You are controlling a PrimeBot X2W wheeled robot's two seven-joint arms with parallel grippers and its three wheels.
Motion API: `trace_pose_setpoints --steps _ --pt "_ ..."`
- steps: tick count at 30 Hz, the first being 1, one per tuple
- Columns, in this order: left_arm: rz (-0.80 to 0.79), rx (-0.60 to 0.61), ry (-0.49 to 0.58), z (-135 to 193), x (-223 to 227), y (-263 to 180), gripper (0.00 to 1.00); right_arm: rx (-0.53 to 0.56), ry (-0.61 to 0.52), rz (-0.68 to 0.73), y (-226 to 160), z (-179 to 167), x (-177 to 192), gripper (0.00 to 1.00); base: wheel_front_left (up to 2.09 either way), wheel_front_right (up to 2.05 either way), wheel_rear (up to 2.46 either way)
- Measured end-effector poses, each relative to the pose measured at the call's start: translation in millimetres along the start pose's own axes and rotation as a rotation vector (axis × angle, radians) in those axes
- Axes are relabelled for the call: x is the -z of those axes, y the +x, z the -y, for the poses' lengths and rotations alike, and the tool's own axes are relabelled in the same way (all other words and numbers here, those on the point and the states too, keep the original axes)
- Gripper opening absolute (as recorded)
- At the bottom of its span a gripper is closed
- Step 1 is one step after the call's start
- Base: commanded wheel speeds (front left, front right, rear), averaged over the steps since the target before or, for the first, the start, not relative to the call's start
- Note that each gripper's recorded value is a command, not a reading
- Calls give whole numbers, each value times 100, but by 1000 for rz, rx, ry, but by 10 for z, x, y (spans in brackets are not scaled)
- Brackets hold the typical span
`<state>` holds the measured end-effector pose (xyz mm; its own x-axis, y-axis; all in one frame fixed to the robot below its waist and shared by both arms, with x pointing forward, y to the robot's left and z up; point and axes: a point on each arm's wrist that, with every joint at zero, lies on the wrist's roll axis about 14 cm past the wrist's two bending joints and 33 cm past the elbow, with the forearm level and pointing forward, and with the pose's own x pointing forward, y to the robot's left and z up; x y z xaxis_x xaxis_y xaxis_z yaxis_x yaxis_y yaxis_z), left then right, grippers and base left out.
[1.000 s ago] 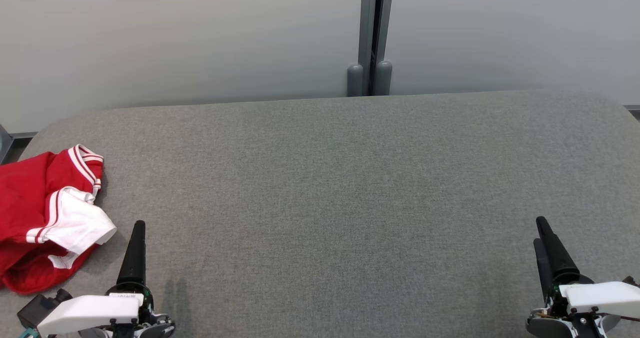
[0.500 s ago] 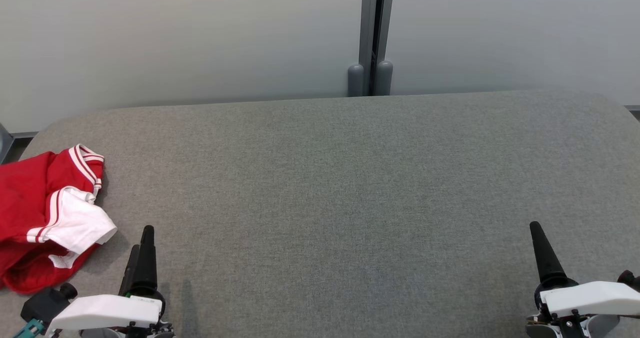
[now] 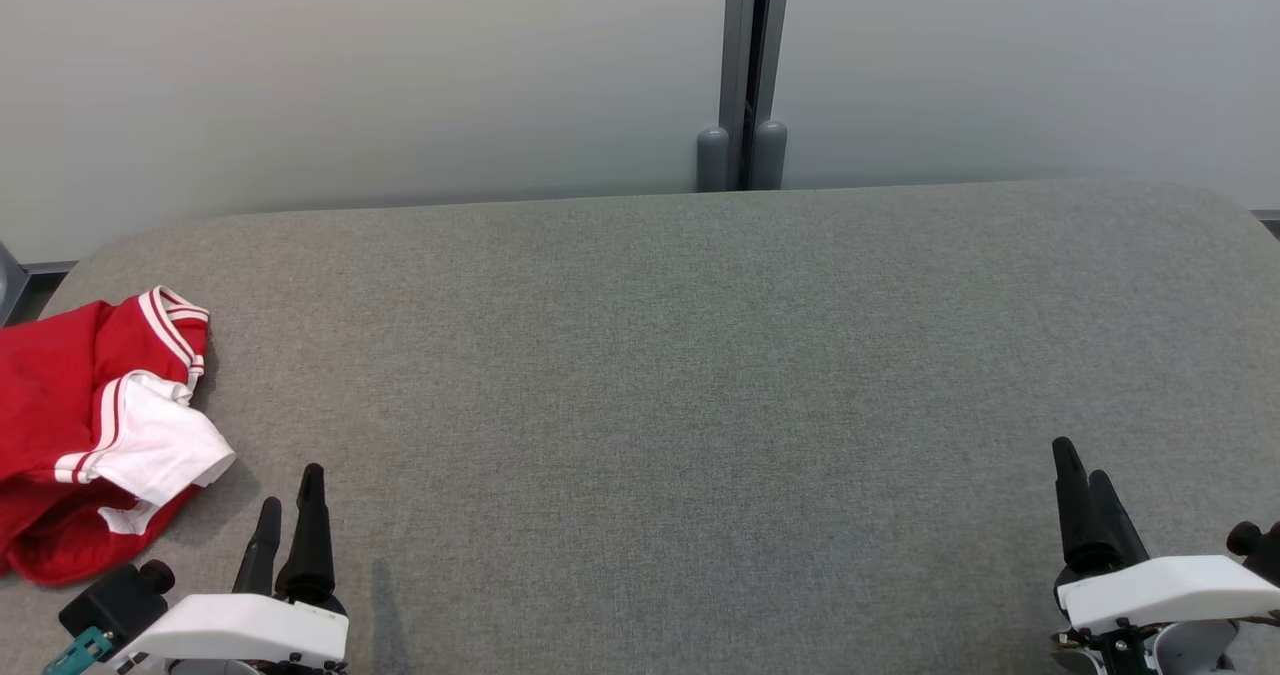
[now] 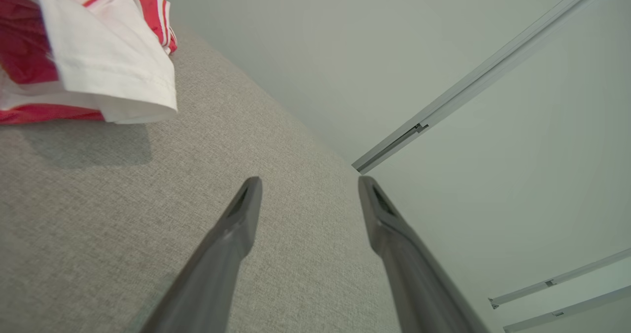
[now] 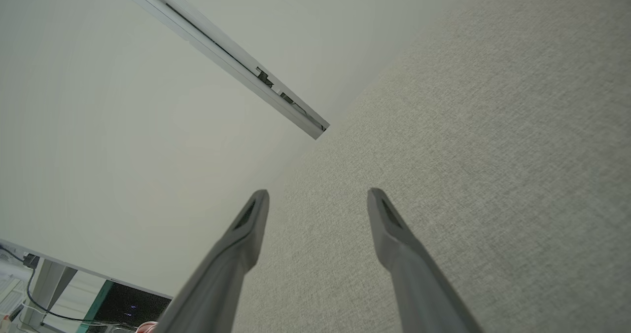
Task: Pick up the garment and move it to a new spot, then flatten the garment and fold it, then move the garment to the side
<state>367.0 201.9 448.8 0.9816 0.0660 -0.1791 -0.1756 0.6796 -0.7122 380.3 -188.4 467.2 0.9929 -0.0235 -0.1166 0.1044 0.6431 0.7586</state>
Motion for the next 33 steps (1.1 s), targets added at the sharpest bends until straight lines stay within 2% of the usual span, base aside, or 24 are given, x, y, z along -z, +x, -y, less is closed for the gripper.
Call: trace_pose_setpoints --steps 33 --pt "1 28 410 32 83 -10 100 -84 -432 -14 29 -161 134 100 0 0 0"
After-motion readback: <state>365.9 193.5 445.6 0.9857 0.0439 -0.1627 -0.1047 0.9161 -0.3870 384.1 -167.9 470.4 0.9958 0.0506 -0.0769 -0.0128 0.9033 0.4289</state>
